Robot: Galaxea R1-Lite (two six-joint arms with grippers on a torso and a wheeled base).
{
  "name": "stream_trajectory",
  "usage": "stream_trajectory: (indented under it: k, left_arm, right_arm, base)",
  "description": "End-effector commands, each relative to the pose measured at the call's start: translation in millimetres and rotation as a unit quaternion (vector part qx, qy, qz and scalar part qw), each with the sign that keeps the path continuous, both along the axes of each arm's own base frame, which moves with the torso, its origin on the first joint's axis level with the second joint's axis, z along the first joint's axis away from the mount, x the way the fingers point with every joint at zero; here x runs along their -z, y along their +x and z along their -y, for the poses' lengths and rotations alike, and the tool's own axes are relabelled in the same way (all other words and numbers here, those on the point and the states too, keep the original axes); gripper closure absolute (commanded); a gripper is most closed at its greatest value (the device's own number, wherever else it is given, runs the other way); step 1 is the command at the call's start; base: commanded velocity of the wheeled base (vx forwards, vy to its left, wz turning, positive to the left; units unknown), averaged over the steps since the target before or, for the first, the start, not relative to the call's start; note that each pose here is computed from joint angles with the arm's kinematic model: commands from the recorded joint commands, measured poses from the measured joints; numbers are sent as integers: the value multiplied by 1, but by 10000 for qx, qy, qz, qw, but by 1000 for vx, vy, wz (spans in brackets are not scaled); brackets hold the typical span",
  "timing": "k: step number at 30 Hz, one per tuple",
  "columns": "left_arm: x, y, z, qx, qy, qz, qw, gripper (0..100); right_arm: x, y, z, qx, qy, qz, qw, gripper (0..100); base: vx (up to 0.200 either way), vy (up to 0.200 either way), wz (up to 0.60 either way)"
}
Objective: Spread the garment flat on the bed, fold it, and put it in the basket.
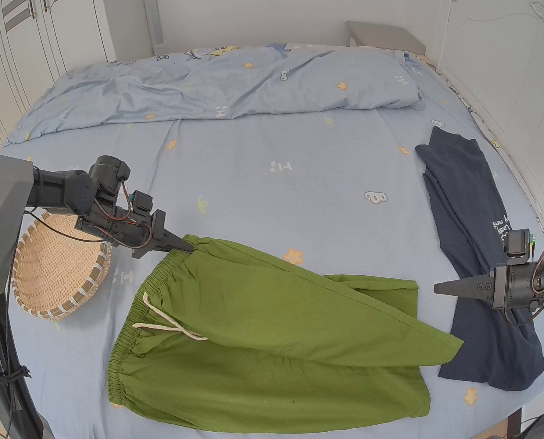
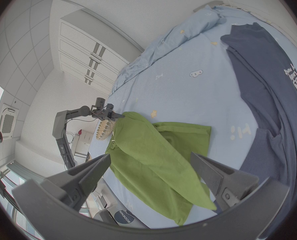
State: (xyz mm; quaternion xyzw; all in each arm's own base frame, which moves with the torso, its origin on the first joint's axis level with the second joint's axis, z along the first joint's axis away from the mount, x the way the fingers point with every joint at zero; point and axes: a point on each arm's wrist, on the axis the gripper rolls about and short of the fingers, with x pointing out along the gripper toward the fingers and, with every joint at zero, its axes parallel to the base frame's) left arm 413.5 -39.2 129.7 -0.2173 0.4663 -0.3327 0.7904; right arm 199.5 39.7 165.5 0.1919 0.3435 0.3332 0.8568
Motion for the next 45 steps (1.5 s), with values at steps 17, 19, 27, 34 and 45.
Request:
stream_trajectory:
  k: [17,19,27,34,45]
  left_arm:
    - [-19,-6,-9,-102,-9,233,9997,100]
    - [-19,-6,-9,-102,-10,240,9997,100]
    - [-20,-5,-10,-117,-11,279,9995,100]
    - [-20,-4,-11,-125,-11,271,9996,100]
    - [-20,-4,-11,-132,-11,279,9995,100]
  right_arm:
    - [51,-18,24,594,-116,-732,9955,0]
    - [53,-17,24,609,-115,-733,9954,0]
    - [62,-20,23,574,-130,-849,9947,0]
    - [71,-19,20,484,-151,-957,9941,0]
    - [87,-10,19,468,-160,-1056,9932,100]
  base:
    - [0,0,0]
    - [0,0,0]
    - [0,0,0]
    - [0,0,0]
    - [0,0,0]
